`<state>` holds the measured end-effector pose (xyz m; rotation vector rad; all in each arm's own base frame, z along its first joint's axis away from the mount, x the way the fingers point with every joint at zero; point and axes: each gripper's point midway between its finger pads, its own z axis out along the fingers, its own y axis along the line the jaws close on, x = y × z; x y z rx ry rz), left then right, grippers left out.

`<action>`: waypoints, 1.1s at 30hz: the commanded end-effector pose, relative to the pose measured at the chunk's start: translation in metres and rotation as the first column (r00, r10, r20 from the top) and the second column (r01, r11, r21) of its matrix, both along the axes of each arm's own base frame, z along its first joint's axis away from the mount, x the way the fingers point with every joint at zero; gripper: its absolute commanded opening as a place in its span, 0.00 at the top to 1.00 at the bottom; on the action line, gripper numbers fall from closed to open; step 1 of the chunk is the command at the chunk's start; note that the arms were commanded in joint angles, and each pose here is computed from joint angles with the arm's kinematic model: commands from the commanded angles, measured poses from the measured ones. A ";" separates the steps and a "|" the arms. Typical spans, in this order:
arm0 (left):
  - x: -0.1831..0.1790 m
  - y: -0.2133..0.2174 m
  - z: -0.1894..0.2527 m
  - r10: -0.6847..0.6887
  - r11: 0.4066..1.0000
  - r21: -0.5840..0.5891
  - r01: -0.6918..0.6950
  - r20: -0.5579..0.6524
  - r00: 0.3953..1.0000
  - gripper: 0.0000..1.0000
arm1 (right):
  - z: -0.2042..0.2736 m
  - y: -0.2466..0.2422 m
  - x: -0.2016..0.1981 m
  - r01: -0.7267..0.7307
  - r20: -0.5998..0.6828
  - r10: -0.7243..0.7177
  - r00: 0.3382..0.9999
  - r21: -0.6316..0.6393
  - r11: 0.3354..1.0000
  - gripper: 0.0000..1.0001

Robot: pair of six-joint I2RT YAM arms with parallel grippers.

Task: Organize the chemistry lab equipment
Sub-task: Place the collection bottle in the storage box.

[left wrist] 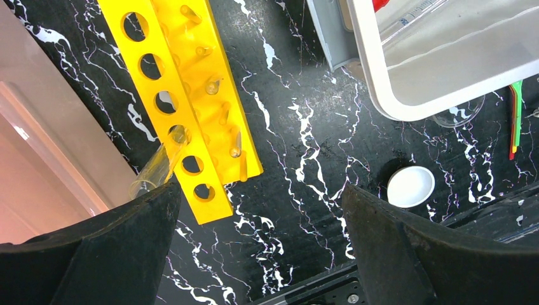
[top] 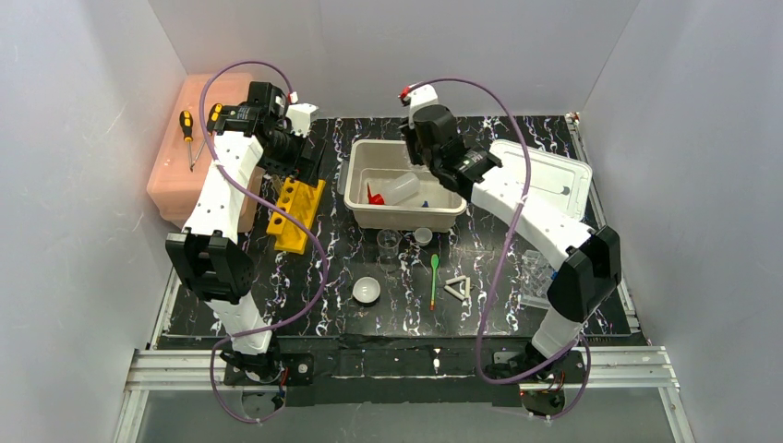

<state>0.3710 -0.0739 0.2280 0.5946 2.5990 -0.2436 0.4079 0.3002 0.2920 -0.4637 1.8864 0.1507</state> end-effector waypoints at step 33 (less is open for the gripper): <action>-0.013 0.009 0.025 -0.005 1.000 0.018 0.004 0.067 0.998 0.02 | -0.154 -0.059 0.042 0.231 -0.170 -0.238 0.956 -0.063 0.971 0.99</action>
